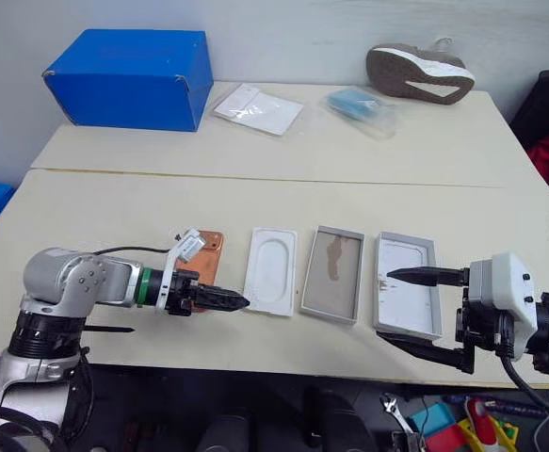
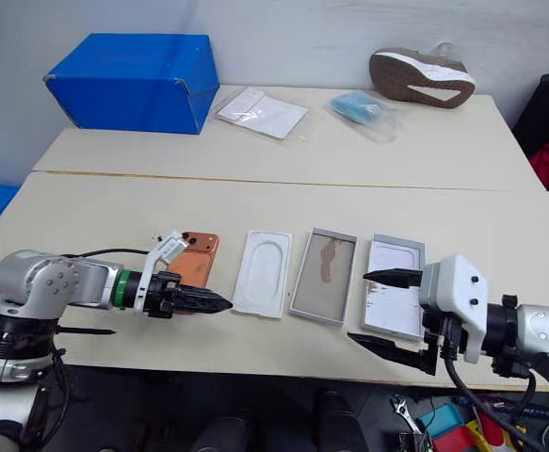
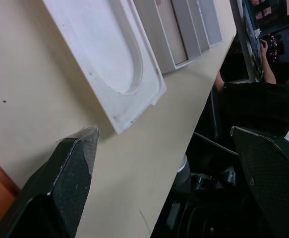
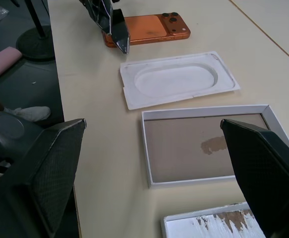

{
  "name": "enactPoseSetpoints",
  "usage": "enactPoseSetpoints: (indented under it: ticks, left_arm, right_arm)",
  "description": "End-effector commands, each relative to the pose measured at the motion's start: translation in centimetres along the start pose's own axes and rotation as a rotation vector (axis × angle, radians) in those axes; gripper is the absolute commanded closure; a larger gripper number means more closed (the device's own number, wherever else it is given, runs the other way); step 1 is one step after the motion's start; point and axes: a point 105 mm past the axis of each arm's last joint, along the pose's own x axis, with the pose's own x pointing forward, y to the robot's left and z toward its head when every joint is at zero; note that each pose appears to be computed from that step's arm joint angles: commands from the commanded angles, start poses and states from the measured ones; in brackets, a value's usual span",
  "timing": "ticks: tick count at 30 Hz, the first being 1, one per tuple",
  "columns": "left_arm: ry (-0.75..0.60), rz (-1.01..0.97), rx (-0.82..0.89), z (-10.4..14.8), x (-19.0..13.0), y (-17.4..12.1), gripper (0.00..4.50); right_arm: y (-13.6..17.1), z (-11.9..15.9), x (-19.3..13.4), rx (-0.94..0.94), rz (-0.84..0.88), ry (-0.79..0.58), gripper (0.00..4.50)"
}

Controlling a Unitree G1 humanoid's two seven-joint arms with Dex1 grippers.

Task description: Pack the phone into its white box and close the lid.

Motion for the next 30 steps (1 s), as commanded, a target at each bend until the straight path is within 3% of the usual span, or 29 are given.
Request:
enactPoseSetpoints:
  ticks: [1, 3, 7, 9, 19, 29, 30]
  left_arm:
    - [0.014, 0.055, -0.04, 0.2, 0.4, 1.0, 0.01]
    - [-0.004, 0.029, -0.063, 0.7, 0.7, 0.9, 0.01]
    - [-0.011, -0.047, -0.118, 1.2, 1.4, 0.4, 0.76]
    - [0.019, -0.054, -0.132, 0.7, 1.8, 0.5, 1.37]
    - [0.009, -0.049, -0.185, 0.7, 2.8, 1.3, 1.37]
    - [-0.034, -0.065, -0.227, 0.5, 3.1, 1.9, 4.33]
    - [-0.046, -0.065, -0.235, 0.7, 3.2, 2.0, 4.46]
  right_arm:
    - [0.7, 0.5, 0.2, -0.035, -0.004, -0.021, 0.05]
    - [0.8, 0.5, 0.1, -0.033, -0.015, -0.022, 0.05]
    - [0.9, 0.3, 0.1, -0.03, -0.036, -0.021, 0.0]
    - [1.0, 0.2, 0.1, -0.03, -0.04, -0.02, 0.0]
    - [1.0, -0.2, 0.2, -0.033, -0.052, -0.013, 0.0]
    - [0.9, -0.4, 0.1, -0.032, -0.059, -0.003, 0.0]
    - [0.9, -0.4, 0.1, -0.033, -0.059, -0.001, 0.0]
